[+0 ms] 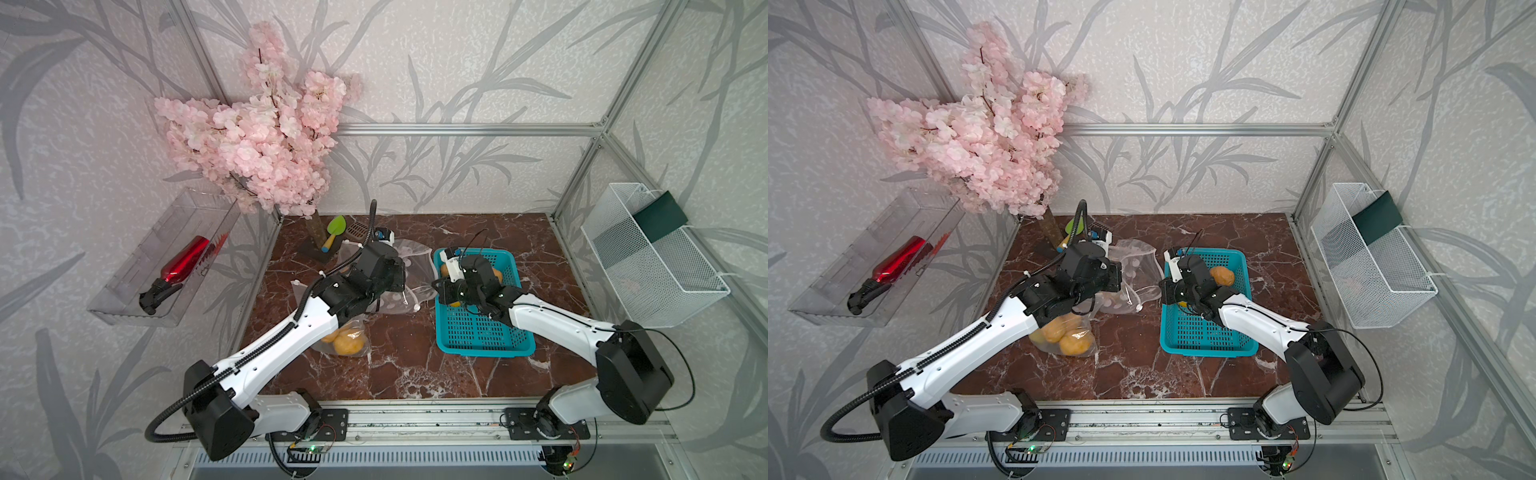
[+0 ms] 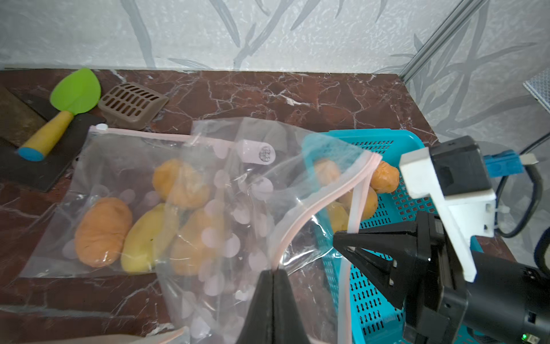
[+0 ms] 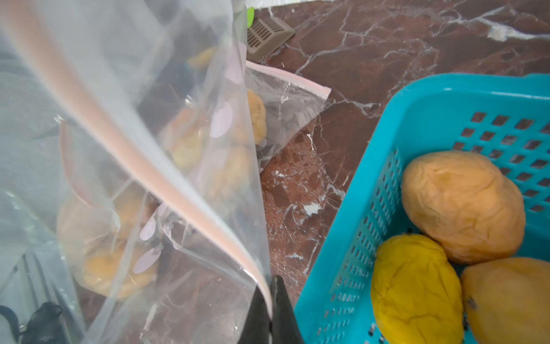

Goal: Put the potatoes into a zipper bag and zip it
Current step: Open the zipper of the food storage bag.

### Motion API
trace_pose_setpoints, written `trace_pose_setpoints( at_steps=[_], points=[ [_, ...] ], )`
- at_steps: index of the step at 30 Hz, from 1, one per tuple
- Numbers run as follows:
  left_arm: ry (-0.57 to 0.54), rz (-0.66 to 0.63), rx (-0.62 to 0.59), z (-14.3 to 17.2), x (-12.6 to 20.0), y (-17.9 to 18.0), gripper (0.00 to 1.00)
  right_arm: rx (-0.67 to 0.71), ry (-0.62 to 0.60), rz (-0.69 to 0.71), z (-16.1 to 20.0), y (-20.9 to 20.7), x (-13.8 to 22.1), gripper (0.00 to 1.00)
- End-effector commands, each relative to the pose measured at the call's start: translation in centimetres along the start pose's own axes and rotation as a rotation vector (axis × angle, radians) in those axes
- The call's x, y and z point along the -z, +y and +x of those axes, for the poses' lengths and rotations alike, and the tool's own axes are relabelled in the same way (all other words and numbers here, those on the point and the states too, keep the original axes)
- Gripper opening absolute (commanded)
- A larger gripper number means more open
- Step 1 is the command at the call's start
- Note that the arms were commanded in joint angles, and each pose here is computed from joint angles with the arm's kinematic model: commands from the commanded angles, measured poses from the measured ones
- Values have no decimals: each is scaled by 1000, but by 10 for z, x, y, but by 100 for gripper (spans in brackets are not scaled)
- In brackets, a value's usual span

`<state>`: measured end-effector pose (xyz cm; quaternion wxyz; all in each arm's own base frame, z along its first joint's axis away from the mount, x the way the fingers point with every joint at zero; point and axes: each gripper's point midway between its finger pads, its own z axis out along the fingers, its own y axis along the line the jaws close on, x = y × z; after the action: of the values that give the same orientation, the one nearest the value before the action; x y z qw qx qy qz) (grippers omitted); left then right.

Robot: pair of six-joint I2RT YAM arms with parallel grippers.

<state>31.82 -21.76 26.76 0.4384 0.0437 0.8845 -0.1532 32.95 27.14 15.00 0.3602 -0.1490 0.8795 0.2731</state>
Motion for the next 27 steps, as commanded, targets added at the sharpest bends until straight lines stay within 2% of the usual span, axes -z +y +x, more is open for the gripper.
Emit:
trace_pose_setpoints(
  at_steps=[1,9,13,17,19,21,27],
  points=[
    [-29,-80,7,-11,18,11,0,71,-8,89,-5,-9,20,0],
    [-33,-93,-38,-14,24,-7,0,172,-24,148,-8,4,44,0],
    [-37,-122,-46,-16,28,-9,0,214,-11,180,-6,10,44,0],
    [-26,-169,-36,-11,21,-3,0,217,11,154,-1,14,36,1],
    [-32,-210,-35,-9,17,2,0,221,19,111,1,20,31,15],
    [-24,-228,-42,-7,12,4,0,224,30,82,4,24,26,21],
    [7,-182,-64,-1,-3,-9,0,173,18,-1,-1,29,22,51]
  ],
)
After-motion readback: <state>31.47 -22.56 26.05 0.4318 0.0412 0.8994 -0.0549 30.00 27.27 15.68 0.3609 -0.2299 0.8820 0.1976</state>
